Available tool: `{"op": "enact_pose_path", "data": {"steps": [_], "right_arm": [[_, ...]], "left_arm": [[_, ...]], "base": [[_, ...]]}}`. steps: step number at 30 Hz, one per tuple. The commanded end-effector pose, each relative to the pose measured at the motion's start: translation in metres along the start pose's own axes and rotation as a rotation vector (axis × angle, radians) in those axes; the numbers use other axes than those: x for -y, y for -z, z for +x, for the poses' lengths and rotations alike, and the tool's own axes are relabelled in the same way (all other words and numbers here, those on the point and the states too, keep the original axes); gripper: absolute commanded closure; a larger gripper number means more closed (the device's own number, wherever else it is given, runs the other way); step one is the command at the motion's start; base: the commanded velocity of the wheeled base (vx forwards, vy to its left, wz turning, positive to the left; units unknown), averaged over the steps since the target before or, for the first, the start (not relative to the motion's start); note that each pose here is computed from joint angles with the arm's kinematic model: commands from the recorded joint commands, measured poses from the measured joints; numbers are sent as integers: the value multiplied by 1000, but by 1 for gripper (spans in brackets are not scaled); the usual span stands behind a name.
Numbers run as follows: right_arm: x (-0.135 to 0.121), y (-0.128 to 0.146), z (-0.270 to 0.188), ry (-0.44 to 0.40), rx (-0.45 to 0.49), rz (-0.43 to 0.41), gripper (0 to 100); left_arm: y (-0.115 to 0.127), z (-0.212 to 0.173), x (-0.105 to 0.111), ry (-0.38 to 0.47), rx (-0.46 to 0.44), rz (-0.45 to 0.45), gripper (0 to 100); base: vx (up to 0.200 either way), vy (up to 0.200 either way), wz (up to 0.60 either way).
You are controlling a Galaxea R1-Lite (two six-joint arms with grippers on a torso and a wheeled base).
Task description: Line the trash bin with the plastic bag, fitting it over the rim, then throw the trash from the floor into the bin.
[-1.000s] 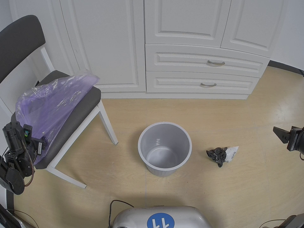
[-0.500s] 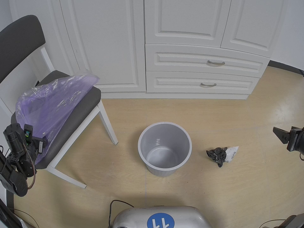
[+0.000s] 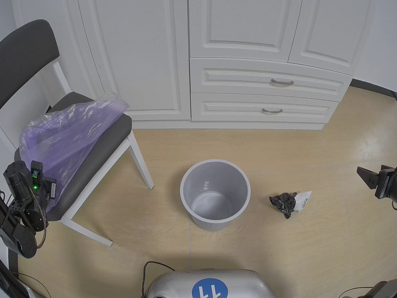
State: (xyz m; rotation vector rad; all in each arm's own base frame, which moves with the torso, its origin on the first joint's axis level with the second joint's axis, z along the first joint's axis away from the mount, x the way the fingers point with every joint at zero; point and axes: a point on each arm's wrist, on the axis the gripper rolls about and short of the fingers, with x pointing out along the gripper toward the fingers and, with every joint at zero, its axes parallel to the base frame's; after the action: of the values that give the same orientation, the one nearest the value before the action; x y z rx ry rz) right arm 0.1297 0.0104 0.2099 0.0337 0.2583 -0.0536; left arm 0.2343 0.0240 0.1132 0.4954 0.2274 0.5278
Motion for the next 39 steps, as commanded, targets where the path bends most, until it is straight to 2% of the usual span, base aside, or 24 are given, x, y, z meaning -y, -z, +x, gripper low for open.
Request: {"op": "enact_pose_path", "data": {"steps": [1,5,11,15,19,23,25,27,29,30,32,34,36,39], "right_arm": [[0,2,0,-2,-5,-7,0],[0,2,0,-2,-6,-17,0],[-3,7,-4,-36,24,-42,0],[-3,17,-4,-36,50,-82,0],[-1,24,-1,-27,45,-83,0],[-3,37,1,-54,-16,-90,0],[-3,41,5,-61,-37,-101,0],[-5,42,5,-65,-36,-114,0],[-6,37,-2,-77,8,-134,0],[-6,24,-11,-73,83,-157,0],[-5,10,-25,-77,174,-183,0],[-2,10,-45,-95,249,-226,0],[2,14,-59,-92,280,-256,0],[6,7,-77,-85,317,-252,0]], "left_arm": [[-13,-15,-1,19,82,-30,100],[-23,-35,-2,55,155,-19,100],[-33,-52,2,102,216,-30,100],[-25,-50,9,130,181,-15,100],[-18,-47,15,150,148,-24,100],[-5,-47,24,196,81,-107,100],[-1,-45,24,185,56,-139,100],[-3,-46,20,173,69,-151,100],[-9,-50,14,160,112,-159,100],[-25,-58,0,118,204,-146,100],[-42,-71,-19,63,313,-103,100],[-53,-90,-33,48,399,-137,100],[-55,-99,-42,46,421,-171,100],[-53,-104,-47,63,405,-172,100]], "base": [[0,0,0],[0,0,0],[0,0,0],[0,0,0],[0,0,0],[0,0,0],[0,0,0],[0,0,0],[0,0,0],[0,0,0],[0,0,0],[0,0,0],[0,0,0],[0,0,0]]}}
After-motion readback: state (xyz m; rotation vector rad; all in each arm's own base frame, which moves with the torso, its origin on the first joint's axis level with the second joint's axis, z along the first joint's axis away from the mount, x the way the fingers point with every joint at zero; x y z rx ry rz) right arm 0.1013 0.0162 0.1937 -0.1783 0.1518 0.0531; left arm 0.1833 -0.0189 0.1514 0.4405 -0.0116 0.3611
